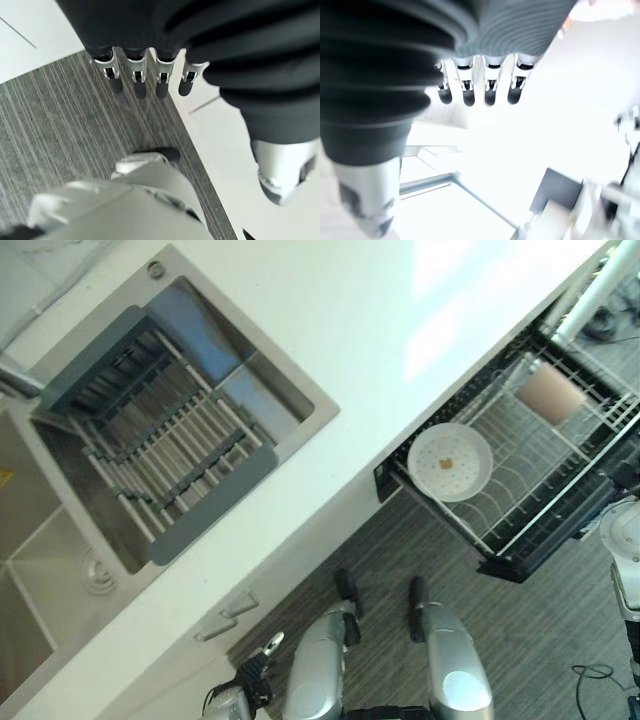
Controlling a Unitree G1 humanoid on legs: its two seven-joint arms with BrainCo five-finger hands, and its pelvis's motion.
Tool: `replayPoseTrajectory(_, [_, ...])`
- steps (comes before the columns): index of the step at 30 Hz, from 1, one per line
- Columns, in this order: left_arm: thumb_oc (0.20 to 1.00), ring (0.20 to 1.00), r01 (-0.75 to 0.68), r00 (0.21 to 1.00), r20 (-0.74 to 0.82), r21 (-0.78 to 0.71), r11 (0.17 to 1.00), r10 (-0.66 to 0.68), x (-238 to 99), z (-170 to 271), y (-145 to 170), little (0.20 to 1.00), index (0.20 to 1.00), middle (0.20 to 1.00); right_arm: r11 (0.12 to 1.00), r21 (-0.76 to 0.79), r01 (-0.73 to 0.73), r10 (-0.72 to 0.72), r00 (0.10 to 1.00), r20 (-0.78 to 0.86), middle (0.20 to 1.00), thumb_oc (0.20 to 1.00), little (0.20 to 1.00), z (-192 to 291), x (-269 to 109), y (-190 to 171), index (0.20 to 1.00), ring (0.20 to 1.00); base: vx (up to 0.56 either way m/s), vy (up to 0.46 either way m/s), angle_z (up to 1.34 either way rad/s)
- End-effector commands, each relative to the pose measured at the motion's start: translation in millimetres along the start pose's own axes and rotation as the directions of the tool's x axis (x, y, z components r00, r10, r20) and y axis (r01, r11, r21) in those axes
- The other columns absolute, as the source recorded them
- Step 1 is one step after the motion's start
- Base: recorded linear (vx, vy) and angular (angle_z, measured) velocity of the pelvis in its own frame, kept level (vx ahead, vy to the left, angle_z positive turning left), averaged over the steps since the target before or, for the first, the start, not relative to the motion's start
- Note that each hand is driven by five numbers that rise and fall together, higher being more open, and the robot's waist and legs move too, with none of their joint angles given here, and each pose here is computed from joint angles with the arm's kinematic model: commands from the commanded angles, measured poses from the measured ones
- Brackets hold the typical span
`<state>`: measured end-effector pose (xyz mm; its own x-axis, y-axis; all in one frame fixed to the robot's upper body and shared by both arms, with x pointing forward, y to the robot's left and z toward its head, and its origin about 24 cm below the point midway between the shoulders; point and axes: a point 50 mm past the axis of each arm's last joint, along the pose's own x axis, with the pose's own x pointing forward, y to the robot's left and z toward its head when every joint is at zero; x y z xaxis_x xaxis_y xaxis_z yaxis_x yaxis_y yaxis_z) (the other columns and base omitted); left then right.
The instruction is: Place the dishes in the dishwasher.
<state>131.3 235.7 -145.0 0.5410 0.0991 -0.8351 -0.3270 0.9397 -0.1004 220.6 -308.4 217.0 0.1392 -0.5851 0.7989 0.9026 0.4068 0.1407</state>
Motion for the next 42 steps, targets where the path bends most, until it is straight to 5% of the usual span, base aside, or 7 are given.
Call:
replayPoseTrajectory(1, [1.000, 1.000, -0.041, 0.997, -0.070, 0.028, 0.999, 0.043, -8.3, -23.7, 15.0, 1.000, 1.000, 1.000, 0.951, 0.042, 0.306, -0.299, 0.946, -0.123, 1.000, 1.000, 1.000, -23.6, 4.3, -37.1, 1.000, 1.000, 0.05, -0.058, -0.04])
replayPoseTrajectory(7, [1.000, 1.000, -0.063, 0.996, -0.061, 0.051, 0.997, 0.066, -2.7, 0.9, 19.4, 1.000, 1.000, 1.000, 0.873, -0.375, 0.311, -0.462, 0.773, -0.435, 1.000, 1.000, 1.000, -124.9, -43.5, -118.8, 1.000, 1.000, 0.04, -0.098, -0.16])
replayPoseTrajectory(13, [1.000, 1.000, -0.031, 0.999, -0.032, 0.093, 0.995, 0.034, 2.6, 21.0, 11.4, 1.000, 1.000, 1.000, 0.890, -0.441, 0.118, -0.404, 0.654, -0.640, 1.000, 1.000, 1.000, -161.0, -96.9, -125.3, 1.000, 1.000, 0.08, -0.078, 0.12])
replayPoseTrajectory(19, [1.000, 1.000, -0.011, 0.996, 0.090, 0.095, 0.995, 0.003, 2.6, 55.2, 7.6, 1.000, 1.000, 1.000, 0.888, -0.302, -0.346, 0.063, 0.744, -0.665, 1.000, 1.000, 1.000, -160.5, -92.4, -48.1, 1.000, 1.000, -0.04, -0.061, 0.27])
replayPoseTrajectory(24, [1.000, 1.000, -0.050, 0.990, 0.135, 0.092, 0.995, 0.037, -1.4, 62.0, 20.6, 1.000, 1.000, 1.000, 0.809, -0.299, -0.505, 0.258, 0.764, -0.591, 1.000, 1.000, 1.000, -154.3, -70.8, -16.5, 1.000, 1.000, -0.03, -0.090, 0.29])
replayPoseTrajectory(35, [1.000, 1.000, -0.041, 0.985, 0.172, 0.140, 0.989, 0.017, -6.0, 65.1, 28.6, 1.000, 1.000, 1.000, 0.746, -0.303, -0.592, 0.455, 0.787, -0.416, 1.000, 1.000, 1.000, -129.8, -34.8, 32.7, 1.000, 1.000, 0.01, -0.023, 0.11])
replayPoseTrajectory(42, [1.000, 1.000, -0.016, 0.980, 0.200, 0.165, 0.986, -0.017, -8.7, 63.3, 30.2, 1.000, 1.000, 1.000, 0.766, -0.289, -0.573, 0.541, 0.819, -0.191, 1.000, 1.000, 1.000, -79.7, 23.8, 86.4, 1.000, 1.000, 0.04, 0.021, 0.05])
